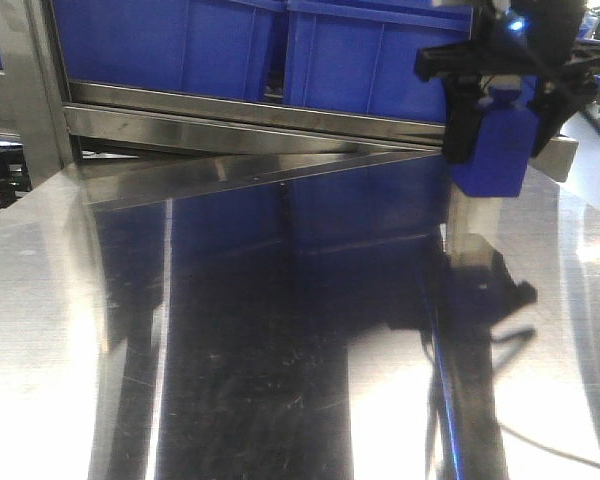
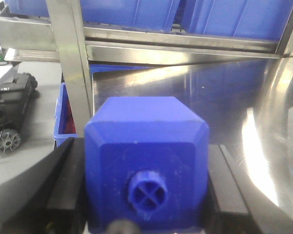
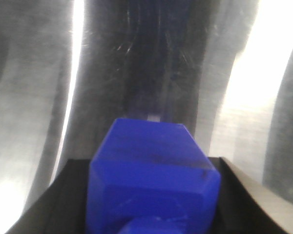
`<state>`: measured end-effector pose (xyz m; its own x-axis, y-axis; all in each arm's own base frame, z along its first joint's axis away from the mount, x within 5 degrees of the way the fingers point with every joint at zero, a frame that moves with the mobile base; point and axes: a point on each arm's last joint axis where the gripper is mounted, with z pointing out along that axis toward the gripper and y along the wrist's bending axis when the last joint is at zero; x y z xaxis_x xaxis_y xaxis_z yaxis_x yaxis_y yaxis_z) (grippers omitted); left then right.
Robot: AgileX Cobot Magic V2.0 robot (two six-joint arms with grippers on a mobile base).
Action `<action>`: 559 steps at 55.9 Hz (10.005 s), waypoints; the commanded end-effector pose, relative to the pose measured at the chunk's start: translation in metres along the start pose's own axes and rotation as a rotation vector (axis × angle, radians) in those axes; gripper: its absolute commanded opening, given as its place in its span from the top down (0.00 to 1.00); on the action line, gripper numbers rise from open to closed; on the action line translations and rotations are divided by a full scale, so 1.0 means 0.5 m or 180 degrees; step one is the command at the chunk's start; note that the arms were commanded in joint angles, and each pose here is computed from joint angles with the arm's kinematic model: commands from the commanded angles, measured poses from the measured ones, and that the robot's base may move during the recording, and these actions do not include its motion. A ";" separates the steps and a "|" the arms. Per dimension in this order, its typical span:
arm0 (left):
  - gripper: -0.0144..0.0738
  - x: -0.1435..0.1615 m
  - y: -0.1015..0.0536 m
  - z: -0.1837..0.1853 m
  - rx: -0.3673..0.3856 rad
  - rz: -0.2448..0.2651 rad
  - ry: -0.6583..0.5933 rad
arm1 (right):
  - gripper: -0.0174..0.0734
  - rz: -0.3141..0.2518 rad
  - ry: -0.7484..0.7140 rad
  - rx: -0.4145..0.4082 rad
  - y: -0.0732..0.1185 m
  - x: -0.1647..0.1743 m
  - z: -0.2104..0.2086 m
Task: Pick and sort blue part to right shelf
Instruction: 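Close the right gripper on the second blue part and lift it, then retract both grippers holding the blue parts away from the table, then drive the base across the floor past the bin racks, then turn the base and approach the shelf of blue bins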
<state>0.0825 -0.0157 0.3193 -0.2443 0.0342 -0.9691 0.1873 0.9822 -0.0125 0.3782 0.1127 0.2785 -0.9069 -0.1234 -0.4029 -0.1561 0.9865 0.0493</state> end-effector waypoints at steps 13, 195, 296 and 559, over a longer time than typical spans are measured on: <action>0.46 0.018 0.018 -0.034 -0.0231 -0.0141 -0.0394 | 0.58 -0.0197 -0.0835 -0.0070 -0.015 0.084 -0.132; 0.46 0.049 0.036 -0.074 -0.0483 -0.0049 -0.0373 | 0.58 -0.0324 -0.4054 -0.0280 -0.100 0.660 -0.339; 0.46 0.049 0.036 -0.074 -0.0485 -0.0050 -0.0367 | 0.58 -0.0322 -0.4054 -0.0277 -0.100 0.660 -0.339; 0.46 0.049 0.036 -0.074 -0.0480 -0.0054 -0.0372 | 0.58 -0.0322 -0.4054 -0.0277 -0.100 0.660 -0.339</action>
<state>0.0442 0.0118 0.2887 -0.2232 0.0050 -0.9748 0.0073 1.0000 0.0035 0.0268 0.0065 0.2789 -0.0298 0.0182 -0.9994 -0.2722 0.9619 0.0256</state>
